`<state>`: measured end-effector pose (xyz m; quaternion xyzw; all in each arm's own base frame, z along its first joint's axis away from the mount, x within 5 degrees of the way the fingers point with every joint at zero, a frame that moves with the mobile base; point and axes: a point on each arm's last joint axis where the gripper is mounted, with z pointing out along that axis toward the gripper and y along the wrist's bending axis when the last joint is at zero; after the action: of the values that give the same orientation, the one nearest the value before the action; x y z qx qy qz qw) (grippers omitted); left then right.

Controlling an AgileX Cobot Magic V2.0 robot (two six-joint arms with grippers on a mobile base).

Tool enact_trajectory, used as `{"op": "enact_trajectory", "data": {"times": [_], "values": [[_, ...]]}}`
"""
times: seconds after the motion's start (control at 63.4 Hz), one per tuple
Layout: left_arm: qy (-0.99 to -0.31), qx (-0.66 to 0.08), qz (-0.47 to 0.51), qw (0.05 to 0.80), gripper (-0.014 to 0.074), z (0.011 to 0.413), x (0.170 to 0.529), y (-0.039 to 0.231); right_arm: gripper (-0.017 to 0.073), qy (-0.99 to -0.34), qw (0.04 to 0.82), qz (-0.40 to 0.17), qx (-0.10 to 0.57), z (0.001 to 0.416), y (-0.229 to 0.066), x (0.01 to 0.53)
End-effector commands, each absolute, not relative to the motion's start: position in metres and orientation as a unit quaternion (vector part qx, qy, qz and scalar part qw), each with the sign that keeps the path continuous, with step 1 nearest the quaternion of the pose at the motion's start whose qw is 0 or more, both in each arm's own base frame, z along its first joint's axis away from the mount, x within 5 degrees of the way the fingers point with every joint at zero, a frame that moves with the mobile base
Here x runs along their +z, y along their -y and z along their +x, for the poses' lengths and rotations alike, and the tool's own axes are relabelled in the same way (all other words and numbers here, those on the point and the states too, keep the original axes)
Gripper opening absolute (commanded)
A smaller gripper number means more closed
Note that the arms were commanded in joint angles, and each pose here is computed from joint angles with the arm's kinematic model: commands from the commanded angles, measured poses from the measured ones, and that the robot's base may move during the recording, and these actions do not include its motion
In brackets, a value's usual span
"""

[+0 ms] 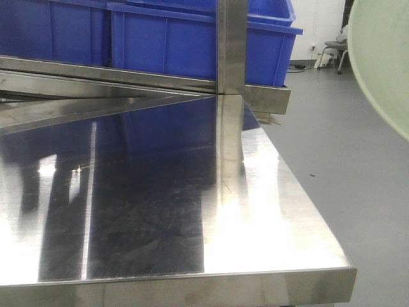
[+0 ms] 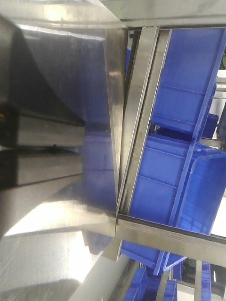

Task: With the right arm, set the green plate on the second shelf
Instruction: 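Turn the base away from the table holding the plate in the right gripper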

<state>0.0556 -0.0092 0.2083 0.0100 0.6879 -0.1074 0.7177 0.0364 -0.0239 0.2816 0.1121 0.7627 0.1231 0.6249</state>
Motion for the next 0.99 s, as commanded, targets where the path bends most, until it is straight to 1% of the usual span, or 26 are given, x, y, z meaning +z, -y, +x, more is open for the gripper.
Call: {"op": "enact_trajectory", "data": {"times": [0.0,0.978], "values": [[-0.664,-0.116,0.006,0.739,0.013,0.0553,0.2035,0.0091,0.0053,-0.729,0.666,0.089,0.132,0.0368,0.0216,0.2992],[-0.664,-0.116,0.006,0.739,0.013,0.0553,0.2035,0.0091,0.0053,-0.729,0.666,0.089,0.132,0.0368,0.0216,0.2992]]}}
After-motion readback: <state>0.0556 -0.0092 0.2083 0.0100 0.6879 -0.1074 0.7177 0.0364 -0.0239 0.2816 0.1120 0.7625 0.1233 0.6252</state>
